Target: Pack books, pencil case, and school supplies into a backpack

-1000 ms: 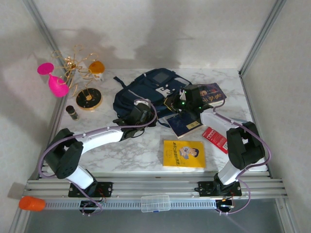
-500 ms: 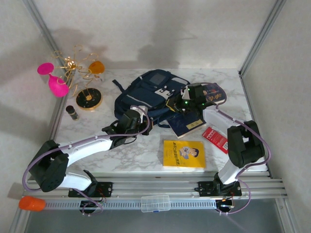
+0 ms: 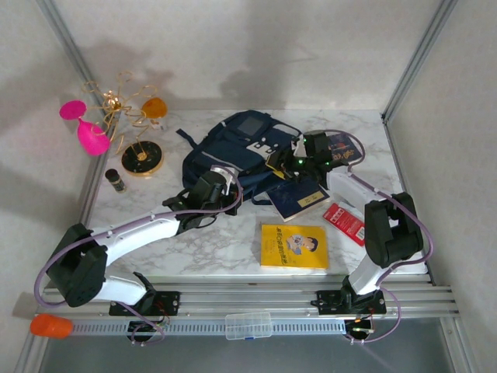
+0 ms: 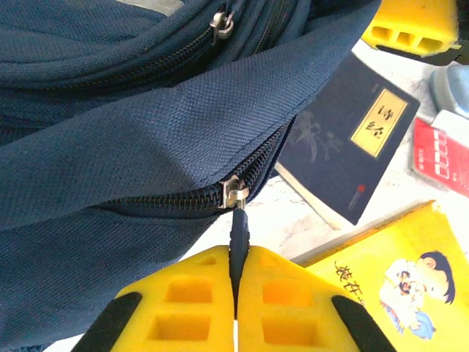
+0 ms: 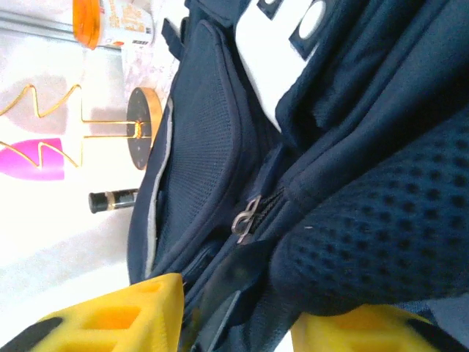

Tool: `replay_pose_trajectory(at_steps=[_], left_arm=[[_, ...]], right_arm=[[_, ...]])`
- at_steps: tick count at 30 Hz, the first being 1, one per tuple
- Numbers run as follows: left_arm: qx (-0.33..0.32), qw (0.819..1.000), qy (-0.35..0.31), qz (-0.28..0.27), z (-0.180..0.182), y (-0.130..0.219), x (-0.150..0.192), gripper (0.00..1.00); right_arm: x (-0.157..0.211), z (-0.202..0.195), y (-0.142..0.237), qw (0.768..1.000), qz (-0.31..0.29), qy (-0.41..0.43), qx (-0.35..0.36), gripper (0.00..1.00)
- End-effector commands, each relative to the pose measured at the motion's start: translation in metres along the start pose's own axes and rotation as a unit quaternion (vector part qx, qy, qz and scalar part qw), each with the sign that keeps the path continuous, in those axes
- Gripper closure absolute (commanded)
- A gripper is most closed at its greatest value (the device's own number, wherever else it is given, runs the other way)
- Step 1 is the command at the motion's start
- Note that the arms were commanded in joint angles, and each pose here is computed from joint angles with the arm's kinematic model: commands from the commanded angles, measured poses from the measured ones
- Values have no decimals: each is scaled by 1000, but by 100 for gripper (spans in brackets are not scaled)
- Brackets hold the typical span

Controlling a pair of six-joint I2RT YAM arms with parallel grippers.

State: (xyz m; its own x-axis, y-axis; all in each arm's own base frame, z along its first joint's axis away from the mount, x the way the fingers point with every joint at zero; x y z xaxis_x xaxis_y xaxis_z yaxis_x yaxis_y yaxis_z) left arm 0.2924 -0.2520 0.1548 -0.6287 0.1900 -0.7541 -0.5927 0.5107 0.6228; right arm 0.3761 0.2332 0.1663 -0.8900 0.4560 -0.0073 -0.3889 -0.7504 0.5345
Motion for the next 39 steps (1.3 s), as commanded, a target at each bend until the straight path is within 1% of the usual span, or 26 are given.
replay_pose_trajectory(at_steps=[1, 2, 4, 7, 8, 10, 13, 18, 21, 23, 26, 30, 32, 35, 37, 39], left_arm=[[9, 1000, -9, 6, -1, 1, -2, 100], [14, 1000, -6, 3, -3, 1, -5, 100], [17, 1000, 3, -5, -5, 0, -10, 100], [22, 1000, 13, -12, -8, -1, -15, 100], [24, 1000, 11, -11, -9, -2, -15, 100], [29, 1000, 10, -9, -12, -4, -16, 100], [29, 999, 13, -6, -12, -5, -16, 100], [45, 999, 19, -7, -18, -7, -16, 100], [47, 999, 20, -6, -19, -7, -16, 100], [48, 999, 20, -4, -19, -8, -15, 100], [49, 999, 18, -2, -19, -6, -14, 100], [48, 999, 24, 2, -18, 0, -11, 100], [48, 998, 34, 6, -17, 5, -4, 100], [58, 997, 41, 20, -23, 17, 10, 100], [85, 995, 41, 30, -34, 24, 24, 100], [79, 995, 48, 36, -33, 27, 33, 100]], right_arm=[[5, 2, 7, 999, -23, -25, -19, 42], [11, 0, 9, 999, -28, -30, -15, 35], [24, -10, 14, 997, -38, -60, -16, 17], [42, -24, 15, 990, -36, -127, -41, 4], [49, -25, 14, 989, -36, -137, -46, 1], [61, -18, 7, 987, -27, -148, -60, 1], [69, -10, -9, 984, -9, -166, -71, 1], [62, -8, -30, 979, -39, -186, -71, 2], [56, -9, -46, 978, -39, -192, -70, 9], [50, -4, -51, 979, -53, -179, -76, 17], [45, 7, -59, 986, -64, -136, -67, 33], [56, 25, -67, 994, -37, -76, -68, 59], [64, 35, -66, 997, -24, -35, -66, 69], [70, 38, -57, 999, -2, 38, -37, 84], [67, 35, -46, 996, -2, 84, -18, 89], [56, 30, -35, 993, 3, 114, -4, 93]])
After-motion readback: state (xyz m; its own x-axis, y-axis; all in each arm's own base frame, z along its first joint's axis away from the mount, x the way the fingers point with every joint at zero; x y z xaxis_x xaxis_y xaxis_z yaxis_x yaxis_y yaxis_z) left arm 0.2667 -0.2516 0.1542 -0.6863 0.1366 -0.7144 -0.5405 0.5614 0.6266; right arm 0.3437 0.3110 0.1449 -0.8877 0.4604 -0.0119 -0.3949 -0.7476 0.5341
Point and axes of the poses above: each hand's point on the last joint's axis, 136 mm out from that joint toward the fingers, its own y axis back along the fingers, its own z axis along the line the jaws close on, x = y × z, the point moved 2 cm from there along y, back along the fingers, and after that the axes turned 13 degrees about -y, right-handed, at the moved point
